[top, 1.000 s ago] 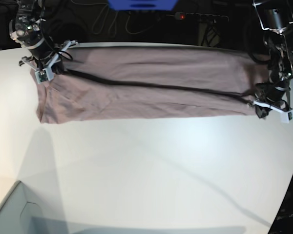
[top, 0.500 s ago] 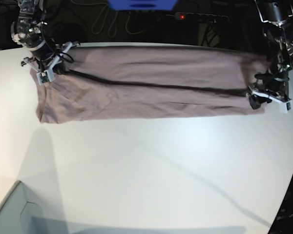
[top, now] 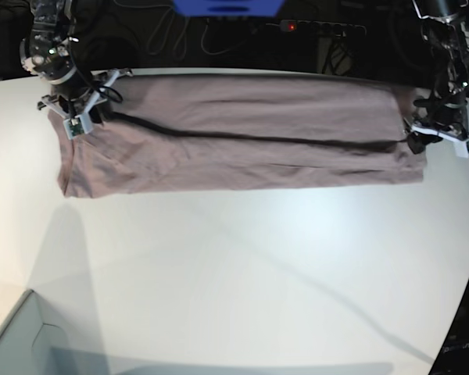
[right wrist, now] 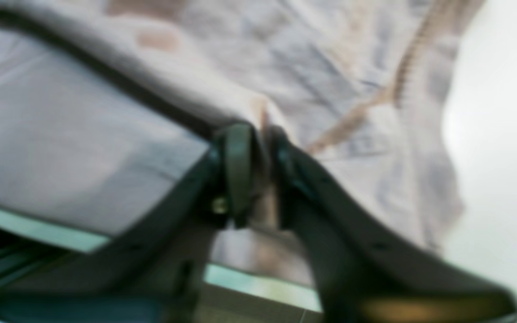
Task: Layout the t-shirt on the table in an organized manner, then fold the t-shirt properly
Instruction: 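Pull the shirt ends apart with both grippers to straighten the strip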
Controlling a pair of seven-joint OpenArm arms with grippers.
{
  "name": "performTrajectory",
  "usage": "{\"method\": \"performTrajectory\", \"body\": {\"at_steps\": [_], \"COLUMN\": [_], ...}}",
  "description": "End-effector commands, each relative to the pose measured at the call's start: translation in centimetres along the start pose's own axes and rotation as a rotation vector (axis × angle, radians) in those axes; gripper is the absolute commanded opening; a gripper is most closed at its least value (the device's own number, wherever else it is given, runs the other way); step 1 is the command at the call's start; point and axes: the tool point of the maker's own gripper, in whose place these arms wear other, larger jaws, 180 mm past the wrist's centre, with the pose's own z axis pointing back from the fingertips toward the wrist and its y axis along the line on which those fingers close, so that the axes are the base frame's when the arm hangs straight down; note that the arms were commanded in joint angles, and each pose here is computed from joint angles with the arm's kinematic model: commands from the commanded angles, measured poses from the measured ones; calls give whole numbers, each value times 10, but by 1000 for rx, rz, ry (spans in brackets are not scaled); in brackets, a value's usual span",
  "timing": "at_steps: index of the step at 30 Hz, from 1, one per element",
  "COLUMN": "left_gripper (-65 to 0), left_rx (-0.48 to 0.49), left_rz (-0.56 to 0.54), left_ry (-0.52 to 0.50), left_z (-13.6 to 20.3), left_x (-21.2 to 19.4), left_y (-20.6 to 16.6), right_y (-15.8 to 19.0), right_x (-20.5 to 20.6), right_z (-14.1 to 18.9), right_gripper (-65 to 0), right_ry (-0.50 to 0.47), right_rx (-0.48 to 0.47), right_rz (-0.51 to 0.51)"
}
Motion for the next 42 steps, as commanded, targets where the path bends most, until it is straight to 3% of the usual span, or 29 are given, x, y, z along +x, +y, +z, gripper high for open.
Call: {"method": "performTrajectory", "body": {"at_steps": [1,5,10,13,19,24,26,28,36,42], "left_gripper": [-321,-303,-128,-70,-68,-71,-107,-190,-637,-650], "left_rx": [-13,-4,-9,-13,-25,-42,-44,-46,-65,-91], "left_rz": [-11,-11,7,15,45,57,62,69,73,47], "left_ry": [-49,-28,-15,-12,-5,8,7,7,-32,-100], "left_z": [1,5,4,4,2,-1,-1,-2,-10,-8], "left_x": [18,8,-2,-5,-15,-23,-24,-25,-6,23], "left_y": [-1,3,0,-3,-13,-23,-25,-26,-36,-48], "right_y": [-4,-6,-11,-10,7,19,19,17,4,-3], "right_x": [9,19,43,61,66,45,34,25,9,7], "right_z": [3,12,33,41,33,8,-1,-8,-18,-30], "right_gripper": [-465,-371,-348,-344,-344,-344,-344,-344,-346,-346], "right_ry": [-34,-64,-133,-177,-191,-131,-100,-77,-25,-9], "right_rx": [-5,-20,-70,-85,-45,12,22,28,28,32], "right_rz": [9,25,48,65,52,13,-12,-30,-28,-42]}}
